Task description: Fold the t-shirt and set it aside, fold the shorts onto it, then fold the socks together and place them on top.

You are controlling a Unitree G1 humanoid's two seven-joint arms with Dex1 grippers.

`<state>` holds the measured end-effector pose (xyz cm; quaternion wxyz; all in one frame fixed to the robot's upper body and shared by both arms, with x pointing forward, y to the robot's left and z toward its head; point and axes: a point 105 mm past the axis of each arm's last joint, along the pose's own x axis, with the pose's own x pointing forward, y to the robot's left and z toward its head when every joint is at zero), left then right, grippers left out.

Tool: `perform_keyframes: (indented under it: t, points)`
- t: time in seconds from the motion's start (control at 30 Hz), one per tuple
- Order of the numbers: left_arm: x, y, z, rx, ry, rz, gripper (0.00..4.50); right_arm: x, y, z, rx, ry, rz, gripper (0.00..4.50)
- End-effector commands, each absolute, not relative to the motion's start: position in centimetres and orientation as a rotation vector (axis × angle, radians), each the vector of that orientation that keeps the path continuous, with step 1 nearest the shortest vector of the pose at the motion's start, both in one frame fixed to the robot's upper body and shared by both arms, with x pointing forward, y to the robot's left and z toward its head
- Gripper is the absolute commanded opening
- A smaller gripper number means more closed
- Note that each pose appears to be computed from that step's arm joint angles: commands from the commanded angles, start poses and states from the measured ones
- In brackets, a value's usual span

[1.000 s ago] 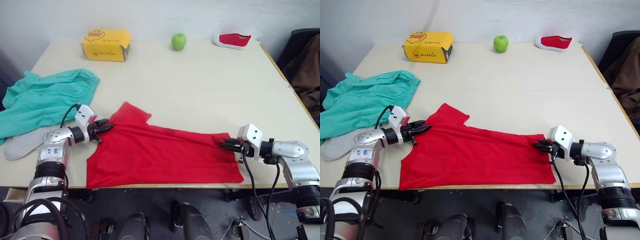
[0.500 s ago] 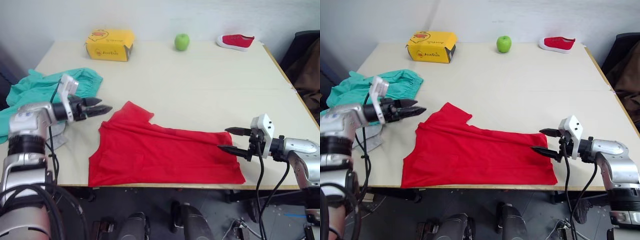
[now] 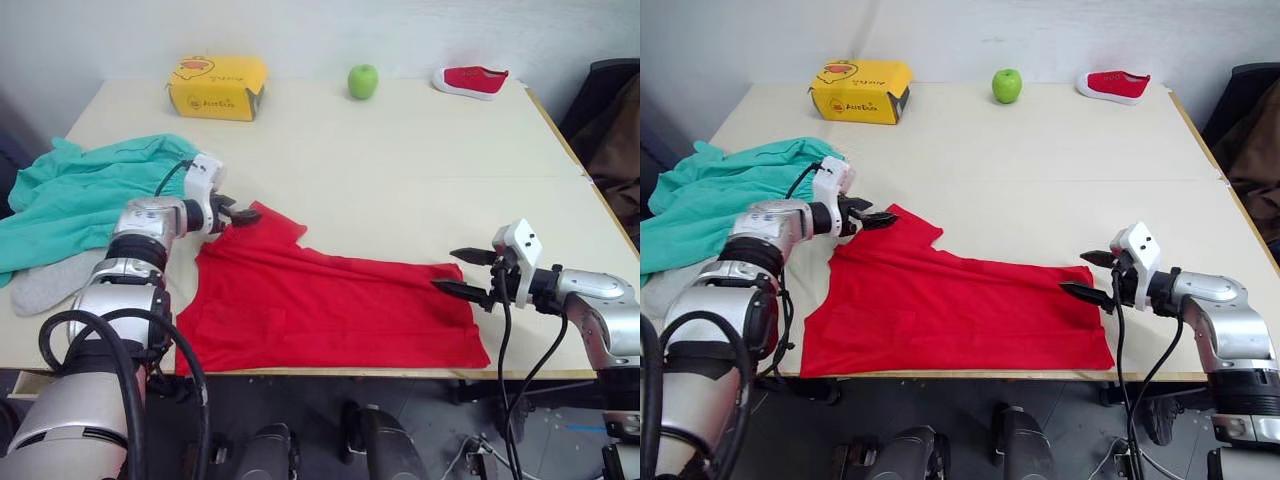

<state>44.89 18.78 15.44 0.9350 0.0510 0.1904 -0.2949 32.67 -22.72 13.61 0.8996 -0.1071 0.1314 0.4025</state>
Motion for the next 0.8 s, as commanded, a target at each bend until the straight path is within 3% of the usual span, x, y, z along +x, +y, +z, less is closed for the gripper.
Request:
perform_keyframes:
  t: [0.03, 0.23, 0.47, 0.53, 0.63, 0.8]
  points:
    - [45.2, 18.4, 15.2, 0.129, 0.391, -0.577, 4.1, 32.7, -22.0, 14.3, -0.249, 0.246, 0.834, 4.5]
    - [44.8, 18.3, 12.9, 0.183, 0.473, -0.572, 2.31, 32.3, -21.6, 14.2, -0.255, 0.25, 0.84, 4.5]
    - [44.6, 18.4, 12.8, 0.184, 0.478, -0.588, 0.02, 32.3, -22.1, 14.1, -0.257, 0.251, 0.822, 4.5]
    - [44.5, 18.5, 12.9, 0.177, 0.473, -0.593, 0.02, 32.4, -22.2, 14.1, -0.254, 0.252, 0.817, 4.5]
    - [44.6, 18.6, 13.3, 0.153, 0.454, -0.597, 0.0, 32.4, -22.4, 14.0, -0.252, 0.26, 0.811, 3.92]
    - [44.5, 18.5, 14.2, 0.12, 0.427, -0.625, 0.0, 32.4, -22.8, 13.7, -0.257, 0.278, 0.811, 2.12]
